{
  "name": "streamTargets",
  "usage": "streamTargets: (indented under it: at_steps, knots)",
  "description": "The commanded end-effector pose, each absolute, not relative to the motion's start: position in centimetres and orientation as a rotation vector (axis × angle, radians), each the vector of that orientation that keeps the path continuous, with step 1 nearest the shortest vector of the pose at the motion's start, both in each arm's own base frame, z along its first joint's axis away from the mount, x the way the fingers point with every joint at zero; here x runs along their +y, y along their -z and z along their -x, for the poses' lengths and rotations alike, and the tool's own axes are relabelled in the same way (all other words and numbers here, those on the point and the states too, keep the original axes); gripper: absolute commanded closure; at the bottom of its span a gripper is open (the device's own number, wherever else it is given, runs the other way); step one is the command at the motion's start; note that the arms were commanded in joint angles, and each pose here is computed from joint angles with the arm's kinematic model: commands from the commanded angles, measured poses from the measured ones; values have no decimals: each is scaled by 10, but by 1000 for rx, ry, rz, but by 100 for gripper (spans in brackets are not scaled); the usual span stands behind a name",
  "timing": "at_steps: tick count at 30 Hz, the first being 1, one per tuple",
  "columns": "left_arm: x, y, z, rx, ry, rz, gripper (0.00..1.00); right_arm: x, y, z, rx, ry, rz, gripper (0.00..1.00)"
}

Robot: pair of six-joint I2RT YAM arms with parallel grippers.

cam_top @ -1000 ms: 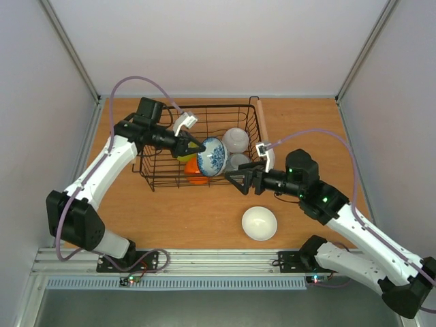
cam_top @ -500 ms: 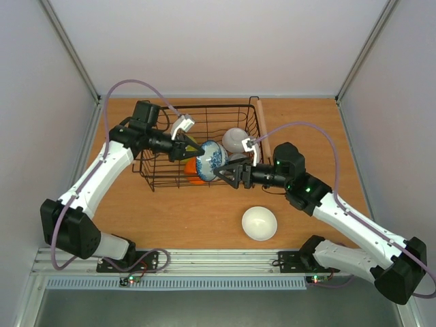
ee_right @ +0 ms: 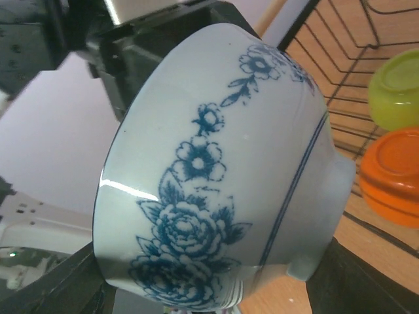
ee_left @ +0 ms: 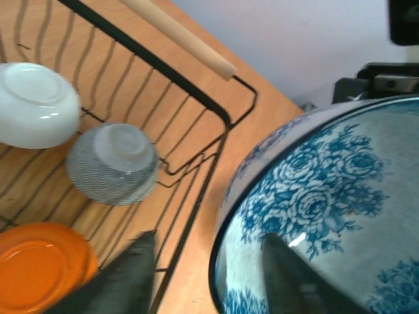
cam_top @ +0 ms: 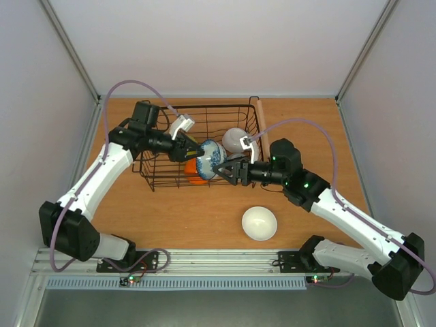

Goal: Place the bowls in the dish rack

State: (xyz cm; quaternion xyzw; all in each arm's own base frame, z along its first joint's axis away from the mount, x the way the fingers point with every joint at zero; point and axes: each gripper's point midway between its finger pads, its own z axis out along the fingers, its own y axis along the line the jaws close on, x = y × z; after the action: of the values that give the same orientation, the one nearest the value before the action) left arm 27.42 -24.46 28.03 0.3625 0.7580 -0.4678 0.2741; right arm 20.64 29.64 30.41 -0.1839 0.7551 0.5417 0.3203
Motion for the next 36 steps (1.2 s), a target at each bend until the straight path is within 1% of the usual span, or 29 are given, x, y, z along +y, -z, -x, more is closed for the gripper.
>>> streamTargets:
  at_steps: [1,2,4,5,6,9,10,12,16,19,24,29,36]
  knots:
    - [-222,-294,-307,2040,886,-853,27,284,-322,-220,1977,-1231,498,99]
    - [-211,-296,-316,2052,781,-804,18,282,-321,-225,2003,-1179,496,99]
    - [-190,-303,-332,2036,585,-724,7,280,-320,-239,2049,-1063,507,99]
    - [-178,-308,-338,2024,494,-681,4,280,-316,-246,2090,-1009,511,99]
    - [-167,-313,-343,2006,405,-650,2,282,-323,-255,2104,-963,515,99]
    - [-129,-333,-355,1941,155,-531,1,295,-311,-286,2203,-823,558,99]
    - [-117,-341,-356,1915,99,-493,1,304,-293,-297,2266,-782,593,99]
    - [-97,-355,-354,1872,25,-435,1,322,-287,-312,2299,-762,662,99]
    - [-82,-365,-348,1855,-11,-392,1,364,-271,-330,2319,-781,848,99]
    - [-85,-361,-348,1861,1,-403,1,389,-254,-337,2324,-710,974,99]
    - [-86,-353,-350,1877,8,-412,1,418,-238,-348,2320,-634,1089,99]
    - [-87,-348,-351,1885,13,-417,1,436,-213,-352,2353,-597,1159,99]
    - [-86,-349,-351,1880,7,-410,0,446,-172,-363,2379,-415,1203,99]
